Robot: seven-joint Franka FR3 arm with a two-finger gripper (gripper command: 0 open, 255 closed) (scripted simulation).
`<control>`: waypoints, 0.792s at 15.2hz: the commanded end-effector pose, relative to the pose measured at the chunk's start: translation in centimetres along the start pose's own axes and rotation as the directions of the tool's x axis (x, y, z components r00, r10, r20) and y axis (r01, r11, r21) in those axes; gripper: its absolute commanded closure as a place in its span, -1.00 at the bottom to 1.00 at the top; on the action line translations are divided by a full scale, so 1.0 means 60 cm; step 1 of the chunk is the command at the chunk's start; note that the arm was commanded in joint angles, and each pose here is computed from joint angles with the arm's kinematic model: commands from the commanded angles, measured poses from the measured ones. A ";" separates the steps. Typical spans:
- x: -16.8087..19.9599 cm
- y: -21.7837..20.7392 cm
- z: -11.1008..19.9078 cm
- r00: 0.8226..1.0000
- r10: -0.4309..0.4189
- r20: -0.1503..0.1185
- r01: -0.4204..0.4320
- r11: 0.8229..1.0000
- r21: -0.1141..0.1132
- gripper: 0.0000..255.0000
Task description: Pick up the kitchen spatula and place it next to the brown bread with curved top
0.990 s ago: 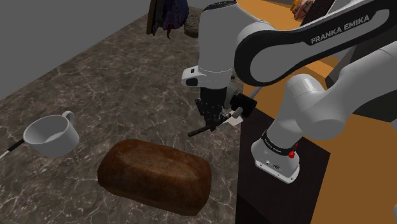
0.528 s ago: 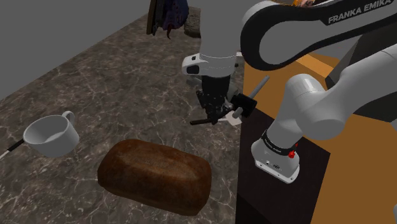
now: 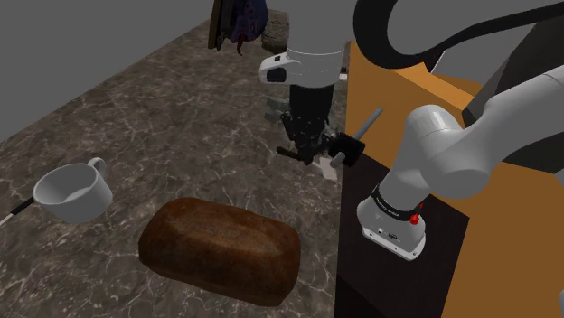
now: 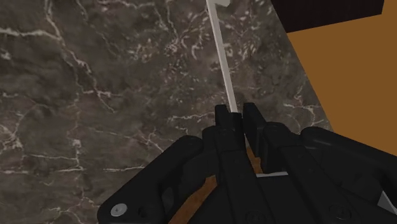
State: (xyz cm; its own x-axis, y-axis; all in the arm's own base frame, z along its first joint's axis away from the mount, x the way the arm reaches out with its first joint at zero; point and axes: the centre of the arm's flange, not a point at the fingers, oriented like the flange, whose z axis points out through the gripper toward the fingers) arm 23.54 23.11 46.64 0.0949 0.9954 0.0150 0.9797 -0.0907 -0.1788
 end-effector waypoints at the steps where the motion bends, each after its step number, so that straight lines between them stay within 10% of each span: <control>1: 0.000 -0.003 -0.019 1.000 0.000 0.000 0.000 1.000 0.000 1.00; 12: 0.001 -0.021 -0.115 1.000 0.000 0.000 0.000 1.000 0.000 1.00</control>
State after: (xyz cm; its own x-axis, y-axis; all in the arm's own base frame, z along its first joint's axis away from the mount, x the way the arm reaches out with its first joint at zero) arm 23.69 23.06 53.02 0.0950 0.9954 0.0148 0.9798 -0.0909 -0.1781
